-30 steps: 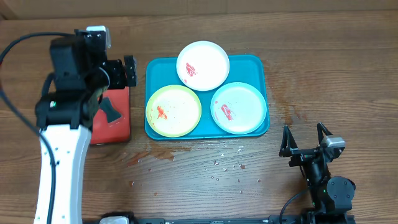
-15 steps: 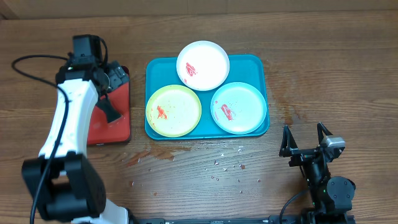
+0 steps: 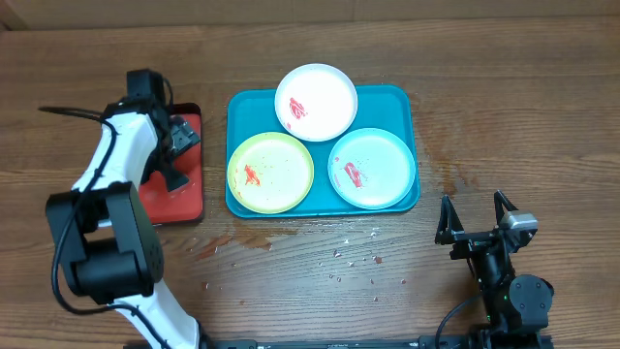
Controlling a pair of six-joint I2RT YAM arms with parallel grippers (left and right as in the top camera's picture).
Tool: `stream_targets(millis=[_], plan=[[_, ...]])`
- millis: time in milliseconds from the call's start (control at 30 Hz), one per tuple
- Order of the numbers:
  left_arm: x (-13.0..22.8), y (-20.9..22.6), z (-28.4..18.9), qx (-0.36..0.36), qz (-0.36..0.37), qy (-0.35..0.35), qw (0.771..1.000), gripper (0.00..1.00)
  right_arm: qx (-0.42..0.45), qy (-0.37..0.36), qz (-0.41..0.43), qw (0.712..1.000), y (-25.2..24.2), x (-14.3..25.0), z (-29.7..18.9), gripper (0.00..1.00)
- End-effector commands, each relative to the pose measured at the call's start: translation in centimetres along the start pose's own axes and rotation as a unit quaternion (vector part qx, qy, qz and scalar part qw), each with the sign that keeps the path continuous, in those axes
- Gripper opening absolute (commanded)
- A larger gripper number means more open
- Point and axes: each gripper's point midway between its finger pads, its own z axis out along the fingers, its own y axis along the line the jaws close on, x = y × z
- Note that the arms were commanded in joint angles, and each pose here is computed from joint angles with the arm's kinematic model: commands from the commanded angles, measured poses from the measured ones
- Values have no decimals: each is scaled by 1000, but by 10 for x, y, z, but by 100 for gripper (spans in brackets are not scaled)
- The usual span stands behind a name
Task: Clean dirty plates on tray and stack at the side
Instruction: 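Move the left gripper over the red tray to the sponge, then grasp the green-and-orange sponge with the left gripper and lift it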
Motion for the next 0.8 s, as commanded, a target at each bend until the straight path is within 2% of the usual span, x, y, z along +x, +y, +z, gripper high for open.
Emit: stream_targets(millis=[0,33,67,233,567,767], plan=[[-7,8,9,-9,-37,4,999,97,2,0,-2,1000,-1,2,0,100],[-7,8,9,-6,-39,6,999,95,2,0,-2,1000,-1,2,0,100],[-7,8,10,-5,-39,7,999,88,2,0,-2,1000,-1,2,0,100],[-6,8,11,-5,-40,8,999,72,2,0,-2,1000,-1,2,0,100],[2,3,27,15,-42,4,999,77,2,0,-2,1000,-1,2,0,100],[10,7,33,11,-40,11,999,72,2,0,-2,1000,-1,2,0,100]])
